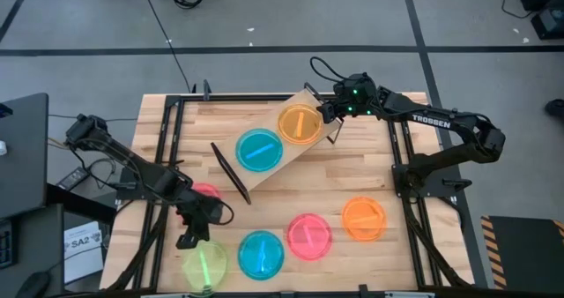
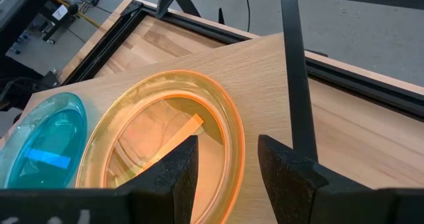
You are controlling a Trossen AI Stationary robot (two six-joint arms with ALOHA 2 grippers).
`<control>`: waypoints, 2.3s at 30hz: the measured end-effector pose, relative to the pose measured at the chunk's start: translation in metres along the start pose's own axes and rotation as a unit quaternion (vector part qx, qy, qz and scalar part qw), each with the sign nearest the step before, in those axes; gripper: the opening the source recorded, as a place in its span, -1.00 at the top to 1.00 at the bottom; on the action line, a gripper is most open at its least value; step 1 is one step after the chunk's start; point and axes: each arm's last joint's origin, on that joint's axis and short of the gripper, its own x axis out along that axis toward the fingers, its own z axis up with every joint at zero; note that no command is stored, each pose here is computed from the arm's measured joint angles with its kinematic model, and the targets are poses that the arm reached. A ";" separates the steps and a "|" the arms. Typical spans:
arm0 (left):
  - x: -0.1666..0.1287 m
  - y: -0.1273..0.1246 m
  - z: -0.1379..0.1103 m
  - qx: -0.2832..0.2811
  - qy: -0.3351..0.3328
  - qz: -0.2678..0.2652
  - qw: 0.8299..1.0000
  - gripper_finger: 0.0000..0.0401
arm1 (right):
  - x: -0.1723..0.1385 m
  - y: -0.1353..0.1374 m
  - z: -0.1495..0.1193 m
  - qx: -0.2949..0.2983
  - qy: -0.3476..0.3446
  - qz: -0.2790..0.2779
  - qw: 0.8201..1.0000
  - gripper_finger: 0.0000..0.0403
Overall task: Place and stack plates onto a shelf
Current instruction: Stack the green plate on the blue plate on the shelf
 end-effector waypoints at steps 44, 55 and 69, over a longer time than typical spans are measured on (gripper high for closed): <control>-0.118 0.108 0.067 -0.217 -0.404 0.014 0.888 0.97 | 0.000 0.000 0.000 0.000 0.000 0.000 1.000 0.19; -0.147 0.153 0.047 -0.282 -0.413 0.081 0.862 0.97 | 0.000 0.000 0.000 0.000 0.000 0.000 1.000 0.19; -0.146 0.167 0.030 -0.318 -0.373 0.172 0.855 0.97 | 0.000 0.000 0.000 0.000 0.000 0.000 1.000 0.19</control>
